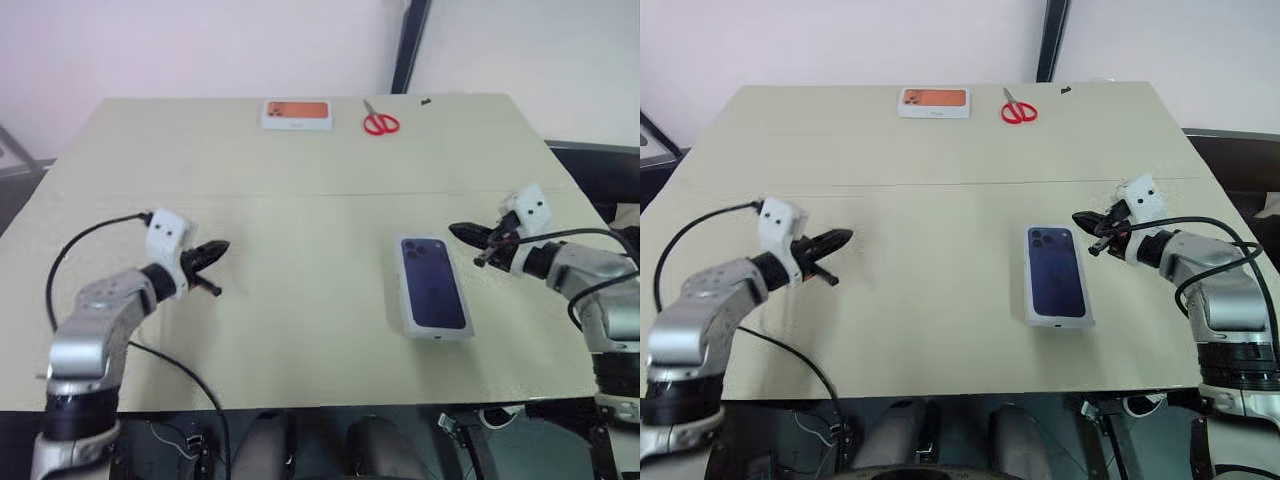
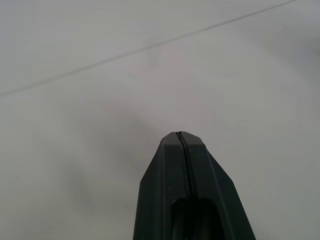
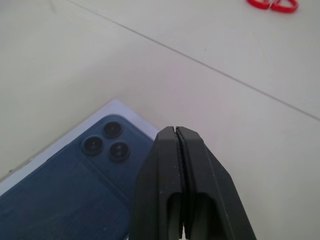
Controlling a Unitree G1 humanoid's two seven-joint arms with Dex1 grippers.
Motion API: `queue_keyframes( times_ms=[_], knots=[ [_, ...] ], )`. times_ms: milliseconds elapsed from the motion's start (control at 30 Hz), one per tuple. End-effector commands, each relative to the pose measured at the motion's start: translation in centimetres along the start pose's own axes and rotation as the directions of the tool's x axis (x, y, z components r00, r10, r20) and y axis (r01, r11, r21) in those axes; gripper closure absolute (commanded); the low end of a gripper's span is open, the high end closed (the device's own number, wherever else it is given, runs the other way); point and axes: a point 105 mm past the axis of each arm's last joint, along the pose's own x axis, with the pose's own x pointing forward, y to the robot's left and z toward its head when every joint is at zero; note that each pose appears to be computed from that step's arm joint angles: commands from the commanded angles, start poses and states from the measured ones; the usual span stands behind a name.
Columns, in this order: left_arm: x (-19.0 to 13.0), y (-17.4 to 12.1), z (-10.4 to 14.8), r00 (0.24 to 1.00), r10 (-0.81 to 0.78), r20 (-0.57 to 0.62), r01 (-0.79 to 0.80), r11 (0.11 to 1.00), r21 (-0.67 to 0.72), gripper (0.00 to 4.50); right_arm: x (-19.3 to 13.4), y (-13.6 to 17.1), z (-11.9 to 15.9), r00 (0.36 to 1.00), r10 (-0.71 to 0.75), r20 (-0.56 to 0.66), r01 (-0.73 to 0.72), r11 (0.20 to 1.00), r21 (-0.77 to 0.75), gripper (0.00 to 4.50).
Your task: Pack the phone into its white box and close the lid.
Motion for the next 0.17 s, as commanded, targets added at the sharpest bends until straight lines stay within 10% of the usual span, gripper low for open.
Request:
queue_keyframes(
  times_ms=[33,167],
  knots=[
    [-1.22,0.53,0.87,0.997,0.060,0.045,-0.060,0.998,0.008,4.50,-0.20,0.38,1.03,0.998,0.050,0.037,-0.050,0.999,-0.003,4.44],
    [-1.44,0.48,-0.02,0.997,0.076,0.025,-0.076,0.997,0.008,4.50,-0.03,0.91,1.10,0.995,0.090,0.030,-0.090,0.996,0.002,4.44]
  ],
)
